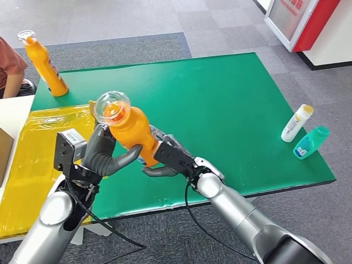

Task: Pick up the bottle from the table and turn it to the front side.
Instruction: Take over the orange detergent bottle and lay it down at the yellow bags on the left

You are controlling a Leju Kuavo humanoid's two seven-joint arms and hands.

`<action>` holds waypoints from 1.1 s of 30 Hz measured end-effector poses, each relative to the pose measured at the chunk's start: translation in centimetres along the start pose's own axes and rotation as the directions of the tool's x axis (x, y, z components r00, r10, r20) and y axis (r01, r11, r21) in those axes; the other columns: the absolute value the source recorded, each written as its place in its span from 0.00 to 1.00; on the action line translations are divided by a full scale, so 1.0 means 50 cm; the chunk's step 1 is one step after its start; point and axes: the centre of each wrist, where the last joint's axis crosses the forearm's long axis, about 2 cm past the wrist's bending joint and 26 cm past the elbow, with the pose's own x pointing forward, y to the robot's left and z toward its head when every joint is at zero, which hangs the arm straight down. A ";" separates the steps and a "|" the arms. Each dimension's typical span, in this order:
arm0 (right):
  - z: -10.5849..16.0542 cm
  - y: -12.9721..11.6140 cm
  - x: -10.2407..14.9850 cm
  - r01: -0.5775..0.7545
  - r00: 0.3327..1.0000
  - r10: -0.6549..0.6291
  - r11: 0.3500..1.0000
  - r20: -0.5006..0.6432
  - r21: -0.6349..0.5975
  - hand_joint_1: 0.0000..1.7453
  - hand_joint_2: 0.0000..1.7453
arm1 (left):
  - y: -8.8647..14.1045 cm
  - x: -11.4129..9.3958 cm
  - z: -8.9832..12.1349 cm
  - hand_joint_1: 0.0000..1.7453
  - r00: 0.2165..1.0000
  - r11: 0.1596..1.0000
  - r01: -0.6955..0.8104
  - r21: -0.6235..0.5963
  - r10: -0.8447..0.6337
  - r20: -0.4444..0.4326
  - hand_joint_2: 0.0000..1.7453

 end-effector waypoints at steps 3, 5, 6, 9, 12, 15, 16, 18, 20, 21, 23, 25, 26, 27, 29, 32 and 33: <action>0.002 -0.007 -0.012 0.001 1.000 -0.001 1.000 -0.025 -0.010 0.00 1.00 | 0.003 -0.001 0.001 1.00 1.000 1.000 0.013 0.001 -0.013 -0.002 1.00; 0.004 -0.010 -0.018 0.002 0.999 -0.002 1.000 -0.037 -0.013 0.00 1.00 | 0.005 -0.001 0.002 1.00 1.000 1.000 0.017 0.001 -0.017 -0.003 1.00; 0.005 -0.010 -0.020 0.002 0.999 -0.002 1.000 -0.042 -0.014 0.00 1.00 | 0.005 -0.001 0.002 1.00 1.000 1.000 0.018 0.002 -0.018 -0.003 1.00; 0.006 -0.013 -0.027 0.001 0.998 -0.003 1.000 -0.062 -0.026 0.00 1.00 | 0.006 -0.002 0.003 1.00 0.999 0.999 0.036 0.004 -0.036 -0.004 1.00; 0.011 -0.023 -0.039 -0.004 0.996 -0.001 0.999 -0.088 -0.054 0.00 1.00 | 0.010 -0.003 0.004 1.00 0.996 0.996 0.088 0.010 -0.088 -0.007 1.00; 0.016 -0.037 -0.051 -0.011 0.994 0.002 0.997 -0.108 -0.080 0.00 1.00 | 0.017 -0.004 0.007 1.00 0.992 0.992 0.129 0.015 -0.128 -0.012 1.00; 0.017 -0.040 -0.054 -0.012 0.994 0.003 0.996 -0.113 -0.085 0.00 1.00 | 0.019 -0.005 0.008 1.00 0.990 0.990 0.141 0.017 -0.141 -0.014 1.00; 0.019 -0.045 -0.058 -0.016 0.993 0.004 0.995 -0.120 -0.094 0.00 1.00 | 0.022 -0.005 0.009 1.00 0.980 0.980 0.198 0.028 -0.197 -0.023 1.00; 0.022 -0.054 -0.063 -0.024 0.992 0.009 0.993 -0.130 -0.113 0.00 1.00 | 0.030 -0.009 0.013 1.00 0.955 0.955 0.293 0.042 -0.291 -0.049 1.00; 0.025 -0.062 -0.067 -0.032 0.990 0.015 0.992 -0.137 -0.125 0.00 1.00 | 0.036 -0.013 0.016 1.00 0.938 0.938 0.344 0.048 -0.341 -0.069 1.00; 0.031 -0.079 -0.074 -0.056 0.987 0.032 0.988 -0.159 -0.147 0.00 1.00 | 0.052 -0.028 0.027 1.00 0.897 0.899 0.435 0.056 -0.427 -0.117 1.00; 0.038 -0.096 -0.080 -0.080 0.983 0.050 0.983 -0.178 -0.165 0.00 1.00 | 0.070 -0.046 0.041 1.00 0.859 0.865 0.499 0.055 -0.485 -0.164 1.00; 0.040 -0.103 -0.081 -0.090 0.981 0.057 0.981 -0.185 -0.172 0.00 1.00 | 0.078 -0.053 0.049 1.00 0.845 0.853 0.519 0.050 -0.503 -0.185 1.00; 0.041 -0.109 -0.081 -0.097 0.980 0.063 0.979 -0.190 -0.178 0.00 1.00 | 0.085 -0.059 0.054 1.00 0.832 0.844 0.534 0.043 -0.516 -0.204 1.00; 0.042 -0.120 -0.076 -0.109 0.978 0.071 0.976 -0.197 -0.187 0.00 1.00 | 0.096 -0.066 0.063 1.00 0.804 0.824 0.566 0.028 -0.544 -0.242 1.00; 0.044 -0.134 -0.068 -0.118 0.978 0.078 0.972 -0.194 -0.204 0.00 1.00 | 0.109 -0.074 0.076 1.00 0.735 0.766 0.643 0.008 -0.614 -0.287 1.00; 0.047 -0.138 -0.067 -0.120 0.978 0.079 0.970 -0.190 -0.212 0.00 1.00 | 0.114 -0.077 0.084 1.00 0.705 0.738 0.675 0.004 -0.643 -0.298 1.00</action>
